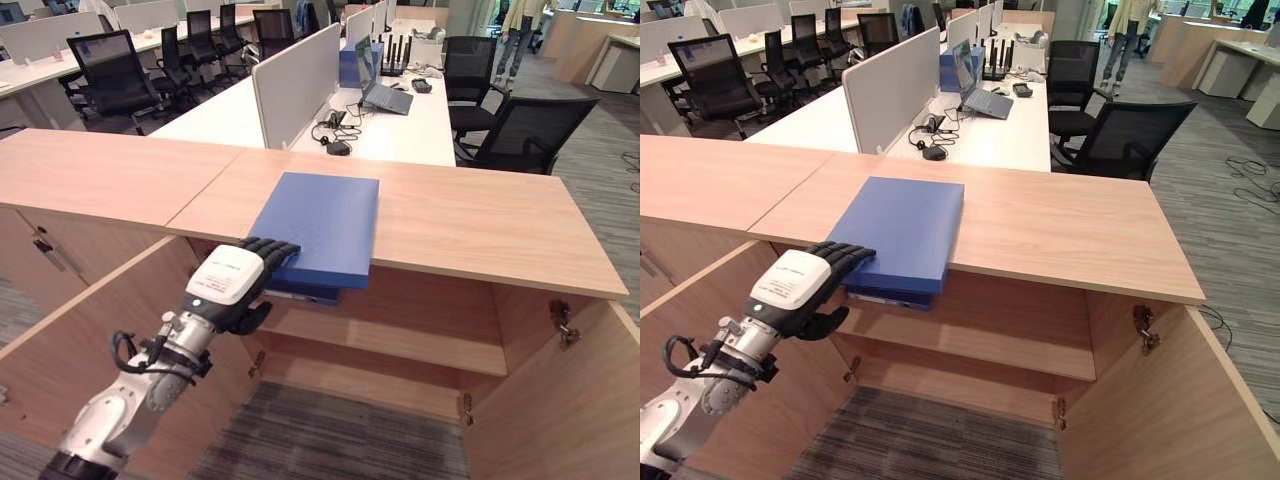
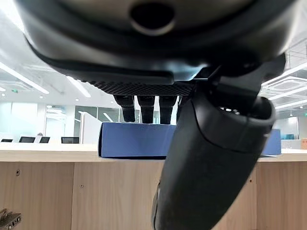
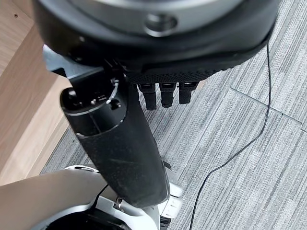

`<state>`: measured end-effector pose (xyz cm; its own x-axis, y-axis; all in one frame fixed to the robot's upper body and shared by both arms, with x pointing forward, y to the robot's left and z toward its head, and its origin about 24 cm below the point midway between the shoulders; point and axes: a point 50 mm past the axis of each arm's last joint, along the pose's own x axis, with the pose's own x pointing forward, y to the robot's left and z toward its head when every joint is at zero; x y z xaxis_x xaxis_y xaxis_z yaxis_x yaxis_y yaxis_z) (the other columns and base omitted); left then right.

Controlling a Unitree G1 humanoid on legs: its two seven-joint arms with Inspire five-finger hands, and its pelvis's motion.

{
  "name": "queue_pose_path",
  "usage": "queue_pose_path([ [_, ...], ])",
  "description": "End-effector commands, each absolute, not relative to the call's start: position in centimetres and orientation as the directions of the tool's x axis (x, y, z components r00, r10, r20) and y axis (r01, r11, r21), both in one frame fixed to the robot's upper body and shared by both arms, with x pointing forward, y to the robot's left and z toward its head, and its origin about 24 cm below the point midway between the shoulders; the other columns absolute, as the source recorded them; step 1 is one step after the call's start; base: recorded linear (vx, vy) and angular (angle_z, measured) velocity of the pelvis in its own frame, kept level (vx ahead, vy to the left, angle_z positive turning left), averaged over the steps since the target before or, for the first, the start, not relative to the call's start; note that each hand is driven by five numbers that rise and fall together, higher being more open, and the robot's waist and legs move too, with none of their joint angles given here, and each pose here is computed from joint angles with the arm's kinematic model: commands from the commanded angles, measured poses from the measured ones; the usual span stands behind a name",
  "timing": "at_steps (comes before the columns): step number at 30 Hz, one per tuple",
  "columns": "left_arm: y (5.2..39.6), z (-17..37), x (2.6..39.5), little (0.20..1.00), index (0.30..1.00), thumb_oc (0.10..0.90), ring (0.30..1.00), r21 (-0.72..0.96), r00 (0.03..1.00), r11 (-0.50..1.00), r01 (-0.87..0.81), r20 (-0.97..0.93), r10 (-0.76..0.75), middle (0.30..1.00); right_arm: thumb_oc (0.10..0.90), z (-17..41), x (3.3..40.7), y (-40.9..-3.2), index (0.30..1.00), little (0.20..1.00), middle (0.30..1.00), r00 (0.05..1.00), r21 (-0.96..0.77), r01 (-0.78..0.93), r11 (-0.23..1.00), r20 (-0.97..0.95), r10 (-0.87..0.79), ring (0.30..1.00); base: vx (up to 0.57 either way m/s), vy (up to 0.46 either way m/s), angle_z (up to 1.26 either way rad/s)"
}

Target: Put the empty folder in the office cabinet

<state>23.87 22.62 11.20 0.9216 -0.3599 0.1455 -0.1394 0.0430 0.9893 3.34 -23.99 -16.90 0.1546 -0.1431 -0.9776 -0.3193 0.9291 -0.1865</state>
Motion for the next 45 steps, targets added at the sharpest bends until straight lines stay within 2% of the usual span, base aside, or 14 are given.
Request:
queue_pose_path([
  [1, 21.9, 16.3, 26.7, 0.9, 0.9, 0.8, 0.9, 0.898, 0.833, 0.038, -0.438, 0.421, -0.359, 0.9, 0.8, -16.7, 4.4, -24.3, 0.9, 0.9, 0.9, 0.19, -0.222, -0.385, 0.896, -0.969, -0.158, 0.9, -0.03, 0.003, -0.03],
  [12, 22.4, 14.9, 29.1, 0.9, 0.9, 0.8, 0.9, 0.889, 0.86, -0.044, -0.455, 0.426, -0.283, 0.9, 0.8, -16.6, 4.6, -24.6, 0.9, 0.9, 0.9, 0.2, -0.248, -0.393, 0.886, -0.963, -0.181, 0.9, 0.0, -0.001, -0.03],
  [19, 22.0, 15.4, 30.5, 0.9, 0.9, 0.8, 0.9, 0.854, 0.838, -0.083, -0.514, 0.479, -0.262, 0.9, 0.8, -16.6, 5.0, -24.7, 0.9, 0.9, 0.9, 0.213, -0.264, -0.409, 0.873, -0.958, -0.19, 0.9, 0.0, -0.002, -0.02],
  [21, 21.9, 15.5, 30.6, 0.827, 0.827, 0.751, 0.827, 0.85, 0.834, -0.082, -0.52, 0.484, -0.264, 0.827, 0.8, -16.5, 5.0, -24.8, 0.9, 0.9, 0.9, 0.214, -0.265, -0.41, 0.873, -0.958, -0.191, 0.9, 0.0, -0.002, -0.05],
  [22, 21.9, 15.6, 30.7, 0.634, 0.634, 0.623, 0.634, 0.846, 0.831, -0.084, -0.526, 0.49, -0.264, 0.634, 0.8, -16.6, 4.9, -24.7, 0.9, 0.9, 0.9, 0.214, -0.266, -0.412, 0.871, -0.958, -0.191, 0.9, 0.01, -0.002, -0.05],
  [23, 21.9, 15.6, 30.8, 0.34, 0.34, 0.427, 0.34, 0.846, 0.832, -0.087, -0.527, 0.492, -0.257, 0.34, 0.8, -16.6, 4.9, -24.7, 0.9, 0.9, 0.9, 0.215, -0.267, -0.42, 0.867, -0.958, -0.19, 0.9, 0.01, -0.004, -0.05],
  [24, 21.9, 15.5, 30.8, 0.3, 0.3, 0.4, 0.3, 0.845, 0.833, -0.092, -0.527, 0.492, -0.254, 0.3, 0.8, -16.5, 4.9, -24.8, 0.9, 0.9, 0.9, 0.217, -0.269, -0.421, 0.866, -0.957, -0.192, 0.9, 0.0, 0.0, 0.0],
  [27, 22.3, 14.4, 31.1, 0.3, 0.3, 0.4, 0.3, 0.865, 0.859, -0.097, -0.492, 0.464, -0.217, 0.3, 0.8, -16.5, 5.0, -24.8, 0.9, 0.9, 0.9, 0.218, -0.274, -0.429, 0.861, -0.956, -0.196, 0.9, 0.0, 0.0, 0.0],
  [29, 23.1, 11.3, 31.6, 0.3, 0.3, 0.4, 0.3, 0.917, 0.918, -0.097, -0.387, 0.374, -0.13, 0.3, 0.8, -16.5, 5.1, -24.7, 0.9, 0.9, 0.9, 0.222, -0.274, -0.45, 0.85, -0.956, -0.191, 0.9, 0.0, 0.0, 0.0],
  [35, 23.8, 8.0, 31.8, 0.3, 0.3, 0.4, 0.3, 0.963, 0.967, -0.094, -0.254, 0.251, -0.045, 0.3, 0.8, -16.4, 5.3, -24.9, 0.9, 0.9, 0.9, 0.235, -0.291, -0.455, 0.842, -0.951, -0.202, 0.9, 0.0, -0.002, -0.08],
  [45, 24.3, 7.7, 31.7, 0.3, 0.3, 0.4, 0.3, 0.967, 0.97, -0.078, -0.241, 0.241, -0.013, 0.3, 0.8, -16.5, 5.0, -25.0, 0.9, 0.9, 0.9, 0.222, -0.29, -0.455, 0.842, -0.953, -0.208, 0.9, 0.0, -0.001, -0.02],
])
